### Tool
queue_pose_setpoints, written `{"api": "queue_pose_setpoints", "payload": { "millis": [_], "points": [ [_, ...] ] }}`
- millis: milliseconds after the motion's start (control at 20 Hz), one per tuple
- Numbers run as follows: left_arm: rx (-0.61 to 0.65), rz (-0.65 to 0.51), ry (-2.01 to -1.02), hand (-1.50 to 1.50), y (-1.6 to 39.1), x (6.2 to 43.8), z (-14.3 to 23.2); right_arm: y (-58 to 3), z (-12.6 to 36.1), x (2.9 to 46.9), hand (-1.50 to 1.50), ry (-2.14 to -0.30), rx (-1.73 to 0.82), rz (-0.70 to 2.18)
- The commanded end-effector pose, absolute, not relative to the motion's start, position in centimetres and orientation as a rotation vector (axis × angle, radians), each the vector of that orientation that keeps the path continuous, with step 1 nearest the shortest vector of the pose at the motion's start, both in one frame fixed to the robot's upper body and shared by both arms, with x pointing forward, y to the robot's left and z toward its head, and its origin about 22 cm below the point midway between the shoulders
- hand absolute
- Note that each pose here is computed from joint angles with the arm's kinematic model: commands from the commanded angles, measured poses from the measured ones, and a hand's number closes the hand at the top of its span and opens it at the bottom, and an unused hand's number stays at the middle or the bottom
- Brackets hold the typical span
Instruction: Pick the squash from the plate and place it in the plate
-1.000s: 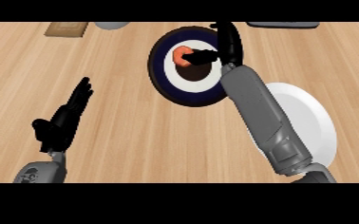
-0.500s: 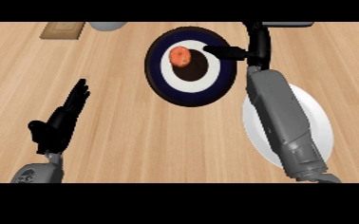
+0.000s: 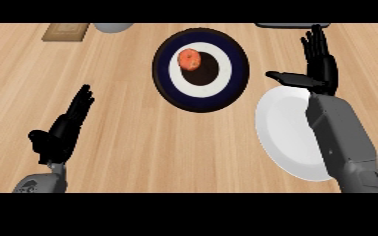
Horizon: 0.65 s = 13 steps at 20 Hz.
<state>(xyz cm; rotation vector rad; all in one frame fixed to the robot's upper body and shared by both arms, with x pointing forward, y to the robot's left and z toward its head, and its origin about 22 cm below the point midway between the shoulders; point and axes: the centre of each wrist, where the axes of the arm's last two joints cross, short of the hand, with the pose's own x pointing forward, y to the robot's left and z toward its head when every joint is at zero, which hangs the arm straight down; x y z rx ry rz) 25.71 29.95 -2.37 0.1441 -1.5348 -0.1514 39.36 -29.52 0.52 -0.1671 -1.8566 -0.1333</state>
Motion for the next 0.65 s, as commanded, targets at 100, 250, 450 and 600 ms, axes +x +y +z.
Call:
{"api": "queue_pose_setpoints", "payload": {
  "millis": [100, 250, 450, 600],
  "points": [
    [0.134, -0.154, -1.52, 0.0, 31.6, 26.0, -1.1, -34.1, -1.9, 37.4, -1.5, -1.913, -0.13, -0.093],
    [0.132, -0.163, -1.547, 0.0, 31.0, 27.0, -1.0, -35.0, -3.0, 36.6, -1.5, -1.895, -0.152, -0.032],
    [0.123, -0.171, -1.544, 0.0, 27.5, 26.4, -1.6, -37.0, -3.4, 35.6, -1.5, -1.904, -0.179, -0.026],
    [0.132, -0.161, -1.563, 0.0, 29.0, 26.4, -2.0, -37.3, -4.0, 35.0, -1.5, -1.915, -0.217, -0.025]
  ]
}}
